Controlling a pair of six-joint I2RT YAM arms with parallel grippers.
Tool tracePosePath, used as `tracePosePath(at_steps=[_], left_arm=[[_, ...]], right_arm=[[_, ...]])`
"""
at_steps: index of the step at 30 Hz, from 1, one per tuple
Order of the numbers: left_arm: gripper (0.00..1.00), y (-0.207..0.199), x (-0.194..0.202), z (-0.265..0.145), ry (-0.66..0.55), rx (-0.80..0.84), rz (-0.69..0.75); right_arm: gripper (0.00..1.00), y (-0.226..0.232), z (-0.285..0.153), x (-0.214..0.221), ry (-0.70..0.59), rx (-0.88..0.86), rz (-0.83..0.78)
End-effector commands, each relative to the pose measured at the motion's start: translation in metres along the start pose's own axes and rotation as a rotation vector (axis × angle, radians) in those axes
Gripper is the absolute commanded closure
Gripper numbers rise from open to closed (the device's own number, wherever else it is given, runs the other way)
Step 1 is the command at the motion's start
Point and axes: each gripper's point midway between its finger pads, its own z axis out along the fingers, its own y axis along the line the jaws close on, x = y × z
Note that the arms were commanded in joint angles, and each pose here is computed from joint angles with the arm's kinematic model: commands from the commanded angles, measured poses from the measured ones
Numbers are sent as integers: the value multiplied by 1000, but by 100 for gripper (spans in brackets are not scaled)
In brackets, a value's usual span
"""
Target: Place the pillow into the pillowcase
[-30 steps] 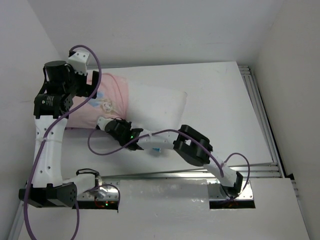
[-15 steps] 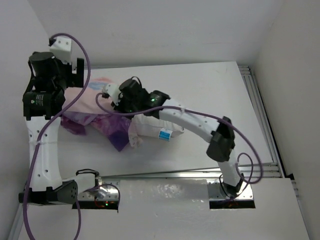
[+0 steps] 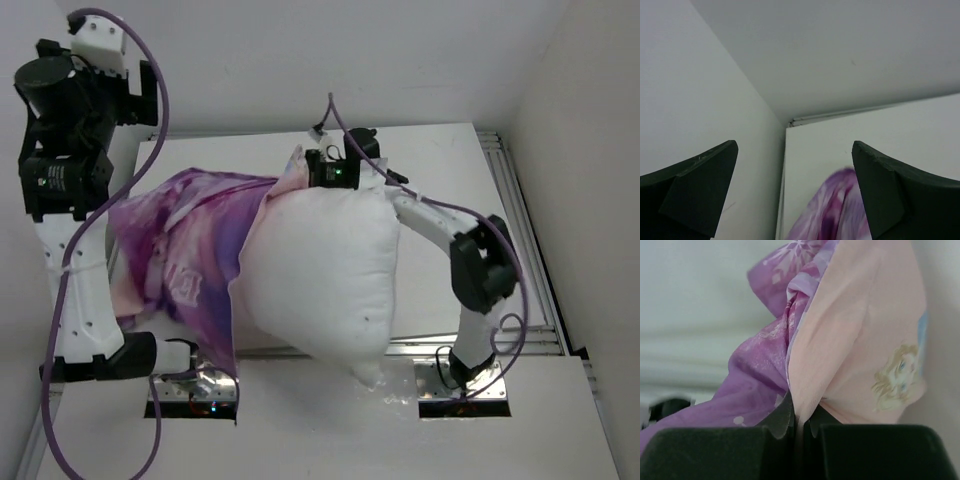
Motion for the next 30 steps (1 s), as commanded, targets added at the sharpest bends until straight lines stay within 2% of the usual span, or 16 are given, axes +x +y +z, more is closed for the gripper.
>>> tracePosePath(at_steps=[1,2,5,8,9,10,11,13,14,15,20,23,25,26,28,30], left_arm=[[5,-35,39,43,74,145,7],[6,-45,44,48,72,195,2],[11,-73,61,59,92,319,-15],[17,-108,79,62,134,440,-13],[18,-141,90,56,169,528,42],[18,-163,101,53,202,577,82],[17,-202,124,42,256,659,183],[13,-236,151,30,301,726,271],[12,-244,164,28,323,723,308],[11,-263,184,22,343,756,344],[7,-277,223,25,412,712,457],[7,-268,234,42,429,570,479],[7,-258,236,49,442,488,483],[7,-259,237,50,440,477,467],[8,-265,238,49,431,503,444],[9,-273,245,46,427,539,440]], right_arm=[[100,-34,-17,-82,-273,-91,73],[100,-76,-16,-88,-297,-48,120],[100,-136,-24,-117,-402,-4,164],[100,-172,-39,-152,-480,63,132],[95,-183,-38,-166,-479,95,43],[88,-210,-37,-156,-424,185,112],[69,-228,-40,-155,-380,256,89],[46,-235,-49,-152,-358,303,67],[12,-242,-64,-158,-388,345,63],[1,-240,-80,-159,-412,380,53],[1,-261,-199,-187,-571,746,41],[1,-253,-255,-175,-525,1024,-80],[1,-215,-269,-167,-544,1036,-130],[1,-228,-270,-132,-502,1055,-89],[1,-184,-278,-124,-598,990,-152],[1,-192,-277,-75,-611,962,-92]])
